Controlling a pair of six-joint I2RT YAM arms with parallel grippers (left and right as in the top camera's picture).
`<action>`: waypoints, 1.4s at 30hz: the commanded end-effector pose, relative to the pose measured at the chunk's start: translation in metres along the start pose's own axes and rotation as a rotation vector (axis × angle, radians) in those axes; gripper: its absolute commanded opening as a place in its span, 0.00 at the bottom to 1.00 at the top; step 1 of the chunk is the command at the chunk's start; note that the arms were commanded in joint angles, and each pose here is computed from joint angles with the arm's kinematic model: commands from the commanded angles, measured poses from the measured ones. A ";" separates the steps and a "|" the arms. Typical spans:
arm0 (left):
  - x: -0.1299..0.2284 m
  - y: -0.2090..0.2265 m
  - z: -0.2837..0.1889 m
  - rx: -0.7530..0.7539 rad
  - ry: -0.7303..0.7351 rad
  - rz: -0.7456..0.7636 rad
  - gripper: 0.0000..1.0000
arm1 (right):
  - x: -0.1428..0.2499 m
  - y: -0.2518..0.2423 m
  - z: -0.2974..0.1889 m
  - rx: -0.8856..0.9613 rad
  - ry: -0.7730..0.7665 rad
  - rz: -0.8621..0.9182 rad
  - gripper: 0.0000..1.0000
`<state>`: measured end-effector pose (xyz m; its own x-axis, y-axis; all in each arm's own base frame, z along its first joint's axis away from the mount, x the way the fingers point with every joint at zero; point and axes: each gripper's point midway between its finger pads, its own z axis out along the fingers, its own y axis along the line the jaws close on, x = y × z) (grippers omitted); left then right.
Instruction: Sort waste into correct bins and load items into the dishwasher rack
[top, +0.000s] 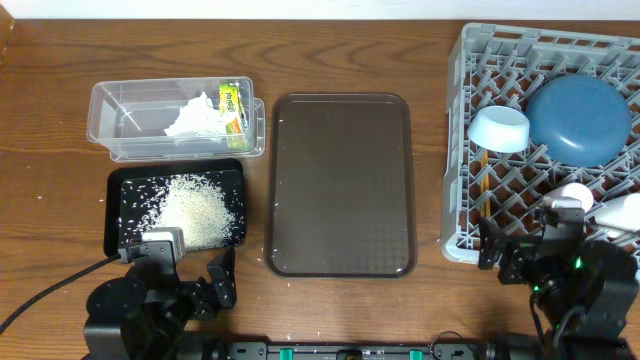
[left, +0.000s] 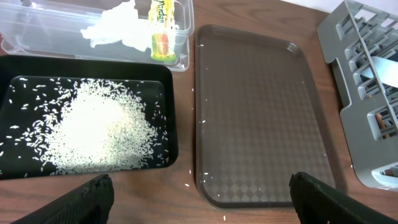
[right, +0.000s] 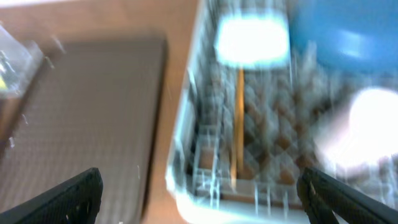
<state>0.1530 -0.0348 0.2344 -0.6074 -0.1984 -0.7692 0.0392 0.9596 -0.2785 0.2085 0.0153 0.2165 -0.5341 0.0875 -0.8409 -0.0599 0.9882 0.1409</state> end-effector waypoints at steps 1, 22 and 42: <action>0.001 0.002 0.000 -0.012 -0.001 -0.003 0.93 | 0.005 0.014 0.003 -0.066 -0.110 -0.102 0.99; 0.001 0.002 0.000 -0.012 -0.001 -0.003 0.93 | 0.030 0.001 0.062 -0.038 -0.483 -0.163 0.99; 0.001 0.002 0.000 -0.012 -0.001 -0.003 0.93 | 0.030 0.001 0.062 -0.039 -0.485 -0.163 0.99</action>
<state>0.1530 -0.0349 0.2327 -0.6113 -0.1982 -0.7662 0.0382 0.9596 -0.2787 0.2447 0.0273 0.1599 -0.0641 0.0005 -0.9979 -0.1505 0.9886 0.0102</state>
